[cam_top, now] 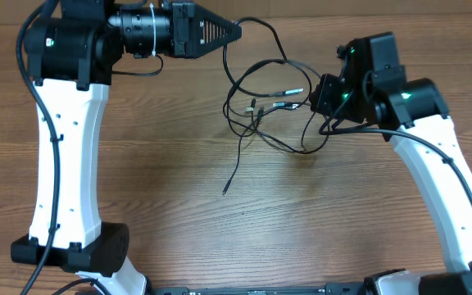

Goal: Untangle cables

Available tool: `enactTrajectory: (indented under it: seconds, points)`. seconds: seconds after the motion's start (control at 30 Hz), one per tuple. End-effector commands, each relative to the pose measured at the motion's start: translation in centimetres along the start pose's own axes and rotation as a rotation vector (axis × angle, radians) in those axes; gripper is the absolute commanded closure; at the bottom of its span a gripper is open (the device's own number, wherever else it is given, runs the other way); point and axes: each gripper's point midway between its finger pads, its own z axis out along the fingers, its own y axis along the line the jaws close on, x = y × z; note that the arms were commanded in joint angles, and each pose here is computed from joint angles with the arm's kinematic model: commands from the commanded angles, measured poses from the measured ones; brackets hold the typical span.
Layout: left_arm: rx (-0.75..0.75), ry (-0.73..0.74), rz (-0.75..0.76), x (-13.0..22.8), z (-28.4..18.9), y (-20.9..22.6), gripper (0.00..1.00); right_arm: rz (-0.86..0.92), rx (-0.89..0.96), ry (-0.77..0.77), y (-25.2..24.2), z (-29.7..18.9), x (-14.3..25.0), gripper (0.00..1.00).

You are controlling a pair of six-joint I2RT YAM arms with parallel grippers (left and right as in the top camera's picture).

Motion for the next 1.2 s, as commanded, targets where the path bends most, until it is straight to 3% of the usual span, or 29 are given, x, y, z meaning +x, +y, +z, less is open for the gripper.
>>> enactTrajectory:
  seconds: [0.0, 0.13, 0.23, 0.43, 1.17]
  points:
    - [0.032, -0.069, 0.071, -0.4, -2.3, -5.1, 0.96, -0.072, -0.073, -0.130, 2.7, -5.1, -2.5, 0.87]
    - [0.095, -0.074, 0.095, -0.3, -3.0, -7.8, 0.96, -0.110, -0.112, -0.159, 3.8, -6.4, -3.2, 0.66]
    - [0.179, -0.046, 0.108, 0.0, -3.5, -9.5, 0.96, -0.117, -0.135, -0.165, 4.4, -6.7, -3.4, 0.65]
    - [0.221, -0.034, 0.092, -0.1, -4.2, -10.3, 0.96, -0.208, -0.260, -0.127, 6.7, -6.8, -2.6, 0.50]
    - [0.198, -0.060, 0.081, -0.7, -5.0, -9.6, 0.96, -0.444, -0.452, -0.015, 8.7, -7.4, 0.6, 0.53]
